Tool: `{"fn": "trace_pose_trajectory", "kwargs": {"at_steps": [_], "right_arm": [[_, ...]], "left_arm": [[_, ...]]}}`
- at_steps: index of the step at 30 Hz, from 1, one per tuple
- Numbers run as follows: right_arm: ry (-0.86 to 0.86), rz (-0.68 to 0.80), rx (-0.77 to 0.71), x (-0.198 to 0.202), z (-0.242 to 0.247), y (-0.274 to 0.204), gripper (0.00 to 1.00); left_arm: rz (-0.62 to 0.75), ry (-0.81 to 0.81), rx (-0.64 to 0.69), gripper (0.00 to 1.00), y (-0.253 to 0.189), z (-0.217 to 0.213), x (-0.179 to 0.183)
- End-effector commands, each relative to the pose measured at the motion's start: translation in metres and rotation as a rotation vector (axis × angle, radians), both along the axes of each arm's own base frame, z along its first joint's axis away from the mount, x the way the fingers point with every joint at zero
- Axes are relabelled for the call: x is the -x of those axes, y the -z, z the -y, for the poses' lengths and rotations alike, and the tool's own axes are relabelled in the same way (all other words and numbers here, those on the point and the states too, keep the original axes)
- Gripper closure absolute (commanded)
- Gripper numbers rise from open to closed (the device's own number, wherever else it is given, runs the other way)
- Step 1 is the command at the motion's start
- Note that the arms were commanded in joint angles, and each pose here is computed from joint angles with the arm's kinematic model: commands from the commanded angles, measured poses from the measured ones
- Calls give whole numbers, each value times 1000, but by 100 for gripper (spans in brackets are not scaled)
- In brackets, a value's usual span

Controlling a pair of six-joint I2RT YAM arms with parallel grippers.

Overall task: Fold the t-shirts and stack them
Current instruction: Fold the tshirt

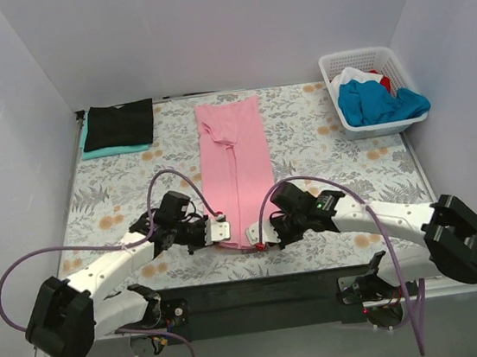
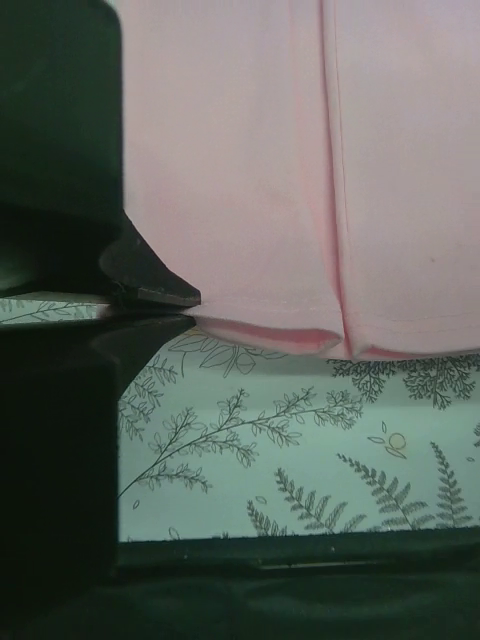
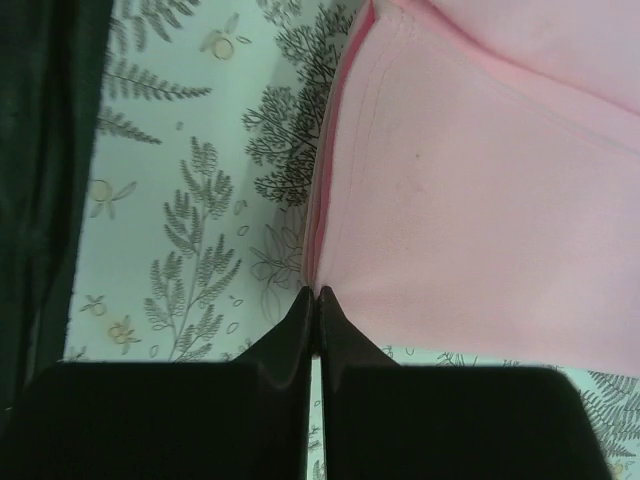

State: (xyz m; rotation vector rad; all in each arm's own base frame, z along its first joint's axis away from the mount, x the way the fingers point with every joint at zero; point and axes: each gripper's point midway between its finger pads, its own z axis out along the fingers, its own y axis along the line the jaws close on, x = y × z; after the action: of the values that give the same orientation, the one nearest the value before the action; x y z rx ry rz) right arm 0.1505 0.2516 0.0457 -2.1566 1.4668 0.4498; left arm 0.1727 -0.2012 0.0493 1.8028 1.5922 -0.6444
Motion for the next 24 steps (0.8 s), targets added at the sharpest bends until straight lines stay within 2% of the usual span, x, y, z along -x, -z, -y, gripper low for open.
{"fn": "trace_pose_trajectory", "kwargs": {"at_steps": [1, 4, 5, 8, 10, 15, 17, 18, 19, 21, 24], "right_arm": [[-1, -60, -6, 19, 5, -21, 99], [1, -12, -51, 0, -4, -40, 99], [18, -3, -58, -9, -4, -44, 99], [44, 20, -86, -35, -8, -61, 99], [40, 33, -94, -48, -10, -65, 99], [65, 92, -131, -97, -13, -86, 99], [79, 99, -121, -117, -11, -83, 99], [79, 120, -141, -129, -15, -93, 99], [81, 111, -132, -136, -17, -87, 99], [86, 149, -159, -159, -20, -102, 99], [85, 153, -155, -183, -21, -99, 99]], "left_arm": [[-35, -3, 45, 100, -27, 1, 15], [-28, -45, 46, 100, -37, 4, 1], [-3, -69, 71, 100, -52, 6, -14], [-40, -105, 78, 100, -61, 6, -40], [-5, -99, 108, 100, -80, 12, -61], [22, -139, 120, 100, -80, 10, -112], [68, -140, 136, 100, -93, 10, -137], [45, -144, 122, 100, -84, 9, -145], [78, -143, 142, 100, -97, 12, -160], [87, -149, 145, 100, -99, 10, -178], [103, -168, 158, 100, -104, 9, -211]]}}
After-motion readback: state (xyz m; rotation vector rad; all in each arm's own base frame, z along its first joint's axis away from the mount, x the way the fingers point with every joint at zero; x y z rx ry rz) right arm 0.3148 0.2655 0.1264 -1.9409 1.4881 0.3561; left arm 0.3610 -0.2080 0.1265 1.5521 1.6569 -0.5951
